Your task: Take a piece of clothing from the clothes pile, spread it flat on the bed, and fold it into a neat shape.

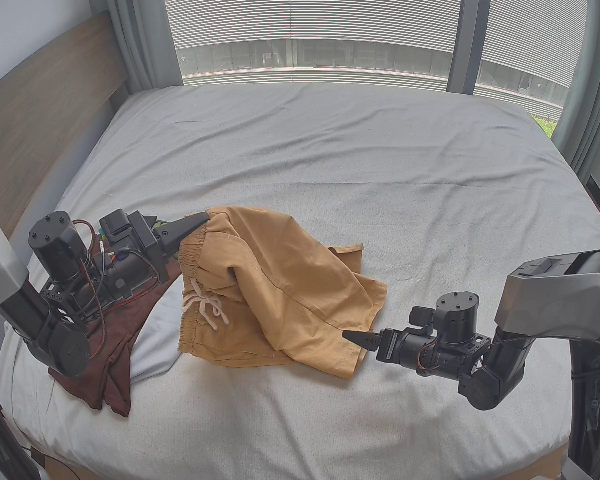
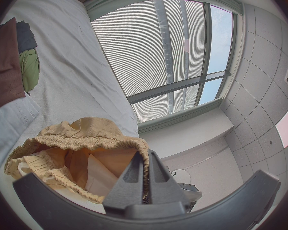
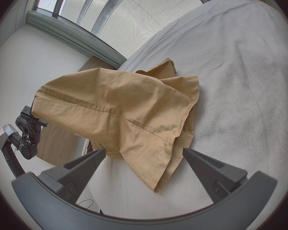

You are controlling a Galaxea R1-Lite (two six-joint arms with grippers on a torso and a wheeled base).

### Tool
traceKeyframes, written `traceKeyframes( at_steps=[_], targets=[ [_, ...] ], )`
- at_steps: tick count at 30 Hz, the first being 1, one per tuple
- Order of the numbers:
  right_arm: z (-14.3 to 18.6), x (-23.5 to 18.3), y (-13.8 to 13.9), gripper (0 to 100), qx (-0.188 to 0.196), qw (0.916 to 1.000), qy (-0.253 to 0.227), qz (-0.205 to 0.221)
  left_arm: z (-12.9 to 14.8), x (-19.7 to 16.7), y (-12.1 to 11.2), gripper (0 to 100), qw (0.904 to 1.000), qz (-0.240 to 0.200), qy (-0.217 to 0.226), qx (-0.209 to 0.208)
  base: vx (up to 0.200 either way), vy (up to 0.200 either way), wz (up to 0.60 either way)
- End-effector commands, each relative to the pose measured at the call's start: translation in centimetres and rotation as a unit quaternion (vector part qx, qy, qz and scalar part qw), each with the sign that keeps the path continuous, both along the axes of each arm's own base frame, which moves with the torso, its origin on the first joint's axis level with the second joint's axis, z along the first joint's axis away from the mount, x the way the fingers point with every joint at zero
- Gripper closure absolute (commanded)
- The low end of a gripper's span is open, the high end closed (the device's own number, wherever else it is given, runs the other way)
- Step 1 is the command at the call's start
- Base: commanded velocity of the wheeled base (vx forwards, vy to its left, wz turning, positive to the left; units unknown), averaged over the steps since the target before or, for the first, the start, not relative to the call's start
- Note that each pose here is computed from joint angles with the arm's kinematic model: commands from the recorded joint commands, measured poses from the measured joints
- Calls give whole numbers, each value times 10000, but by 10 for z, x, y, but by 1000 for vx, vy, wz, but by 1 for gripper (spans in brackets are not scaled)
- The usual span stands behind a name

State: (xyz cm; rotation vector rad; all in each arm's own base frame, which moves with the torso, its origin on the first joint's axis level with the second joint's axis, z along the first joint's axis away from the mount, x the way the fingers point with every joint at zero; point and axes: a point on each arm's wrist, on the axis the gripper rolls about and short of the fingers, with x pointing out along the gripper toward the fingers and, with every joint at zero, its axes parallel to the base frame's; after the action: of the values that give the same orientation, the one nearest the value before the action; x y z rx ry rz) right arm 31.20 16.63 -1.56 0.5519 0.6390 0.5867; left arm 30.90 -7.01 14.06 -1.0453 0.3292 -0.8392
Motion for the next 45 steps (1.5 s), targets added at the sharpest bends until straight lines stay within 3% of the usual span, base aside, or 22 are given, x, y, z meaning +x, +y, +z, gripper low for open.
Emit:
traceKeyframes(
  at_steps=[1,27,45],
  targets=[
    [-6,2,1,0,-25,10000,44,-9,0,0,0,100,10000,4,5,-1,0,0,0],
    [-19,22,23,0,134,9999,-81,69,-1,0,0,100,10000,-11,20,4,0,0,0],
    [-28,28,23,0,317,9994,-168,-24,-2,-2,-4,100,10000,-73,56,5,0,0,0]
  ],
)
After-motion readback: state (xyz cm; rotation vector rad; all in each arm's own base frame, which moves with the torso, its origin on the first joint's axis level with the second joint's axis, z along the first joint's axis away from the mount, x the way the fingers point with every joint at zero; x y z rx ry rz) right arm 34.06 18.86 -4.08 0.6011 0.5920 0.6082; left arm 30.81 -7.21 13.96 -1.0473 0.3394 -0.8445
